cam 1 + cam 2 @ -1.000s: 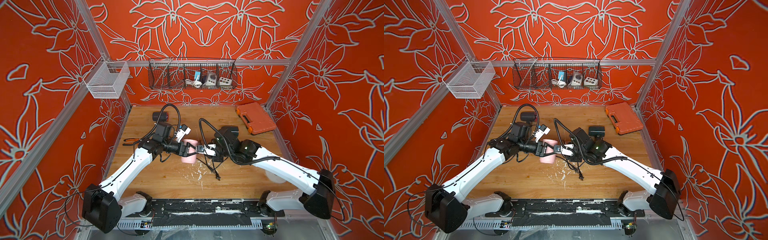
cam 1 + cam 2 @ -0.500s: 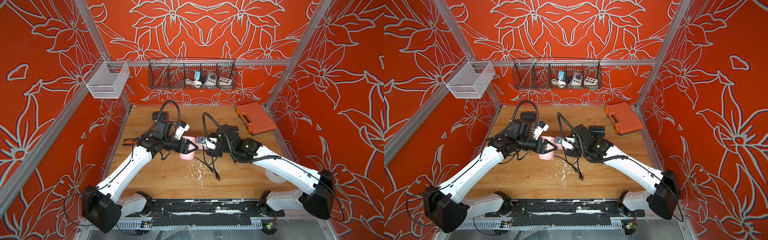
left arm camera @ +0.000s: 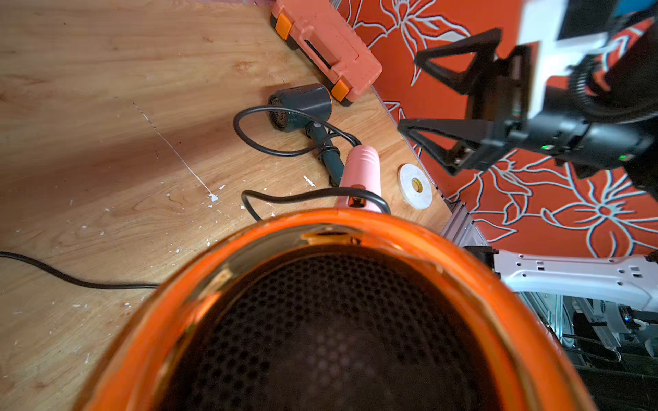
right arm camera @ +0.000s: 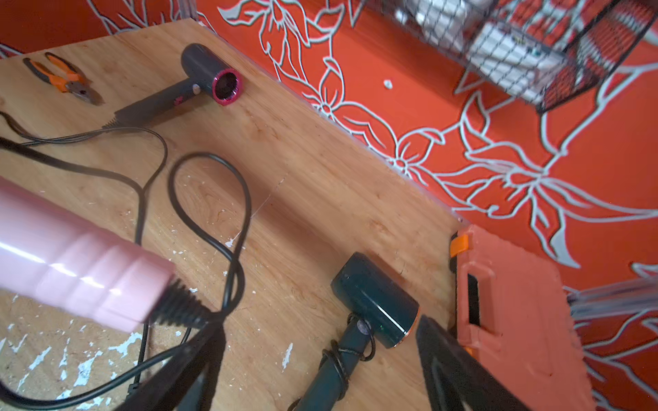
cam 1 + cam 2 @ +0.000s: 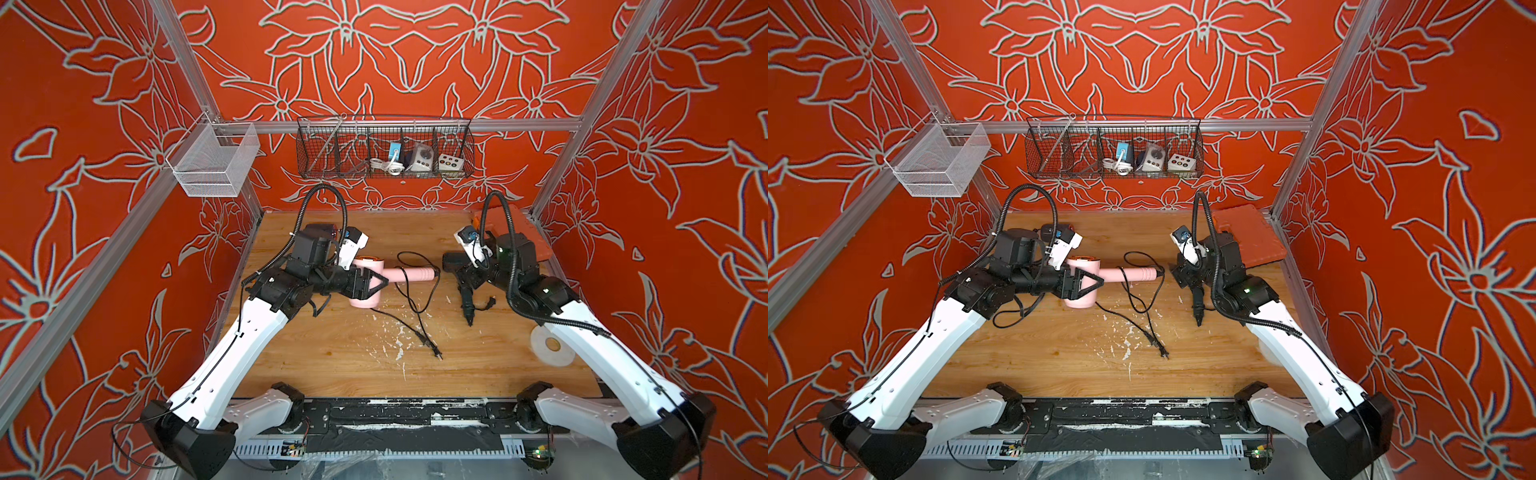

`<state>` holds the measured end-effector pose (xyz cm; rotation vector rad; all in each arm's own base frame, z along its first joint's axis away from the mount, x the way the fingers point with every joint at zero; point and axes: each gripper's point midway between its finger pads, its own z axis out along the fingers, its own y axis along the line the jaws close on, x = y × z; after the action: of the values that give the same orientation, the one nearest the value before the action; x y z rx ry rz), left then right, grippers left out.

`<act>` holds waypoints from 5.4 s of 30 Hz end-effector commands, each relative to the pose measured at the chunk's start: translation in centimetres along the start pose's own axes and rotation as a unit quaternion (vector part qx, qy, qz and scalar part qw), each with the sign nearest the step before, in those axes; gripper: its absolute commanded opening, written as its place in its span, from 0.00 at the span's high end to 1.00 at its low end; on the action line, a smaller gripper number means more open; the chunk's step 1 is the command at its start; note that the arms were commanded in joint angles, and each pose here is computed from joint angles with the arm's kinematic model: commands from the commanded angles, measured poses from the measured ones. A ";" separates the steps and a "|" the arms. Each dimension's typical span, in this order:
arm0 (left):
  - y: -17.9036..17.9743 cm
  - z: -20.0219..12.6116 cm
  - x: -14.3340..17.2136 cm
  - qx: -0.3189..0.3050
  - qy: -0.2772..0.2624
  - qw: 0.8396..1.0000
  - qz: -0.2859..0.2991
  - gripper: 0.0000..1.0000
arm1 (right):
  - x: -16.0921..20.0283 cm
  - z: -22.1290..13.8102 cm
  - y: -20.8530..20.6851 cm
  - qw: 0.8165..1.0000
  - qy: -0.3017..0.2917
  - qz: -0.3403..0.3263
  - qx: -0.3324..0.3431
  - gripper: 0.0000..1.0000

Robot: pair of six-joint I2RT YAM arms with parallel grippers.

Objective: Wrap the cord around the hair dryer
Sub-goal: Pick up the hair dryer from the center of the board, then adjust the power cord, then wrap the power cord around the hair dryer.

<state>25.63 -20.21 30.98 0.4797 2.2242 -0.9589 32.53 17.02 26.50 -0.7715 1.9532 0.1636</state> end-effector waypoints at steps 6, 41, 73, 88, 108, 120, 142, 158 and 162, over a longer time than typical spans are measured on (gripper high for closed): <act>-2.9 -4.0 -4.4 0.005 -0.082 0.995 0.058 1.00 | 3.3 1.3 1.5 0.983 -0.033 0.170 -0.052 0.16; -5.0 -5.7 -6.9 0.082 -0.124 0.989 0.021 1.00 | 2.9 7.9 13.2 0.947 -0.202 0.160 -0.194 0.84; 11.2 -15.6 -9.3 -0.359 -0.239 0.901 -0.053 1.00 | 12.3 -12.5 -16.0 0.857 0.064 0.337 0.385 1.00; 13.1 -20.3 -11.5 -0.442 -0.280 0.849 -0.073 1.00 | 20.0 -16.4 -20.0 0.736 0.072 0.466 0.486 1.00; -3.3 -19.7 -19.2 -0.046 -0.362 0.928 0.072 1.00 | 9.3 -2.0 -1.7 0.921 0.020 0.385 0.063 0.97; -5.2 -19.3 -18.4 0.019 -0.353 0.934 0.049 1.00 | -2.1 0.2 0.5 0.958 -0.099 0.260 -0.068 0.26; -2.5 -14.3 -15.4 0.040 -0.314 0.949 -0.015 1.00 | -18.4 -1.9 7.8 0.920 -0.345 0.108 -0.154 0.17; 2.0 -14.1 -14.8 -0.088 -0.314 0.945 -0.015 1.00 | -14.1 -1.7 5.6 0.941 -0.299 0.140 -0.079 1.00; 5.7 -15.5 -15.1 -0.178 -0.321 0.929 -0.035 1.00 | -9.7 -3.4 2.6 0.966 -0.232 0.110 0.009 1.00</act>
<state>31.71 -9.42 45.68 0.0029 1.7886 -0.8097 31.60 26.05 36.47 -0.4827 1.5232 0.6281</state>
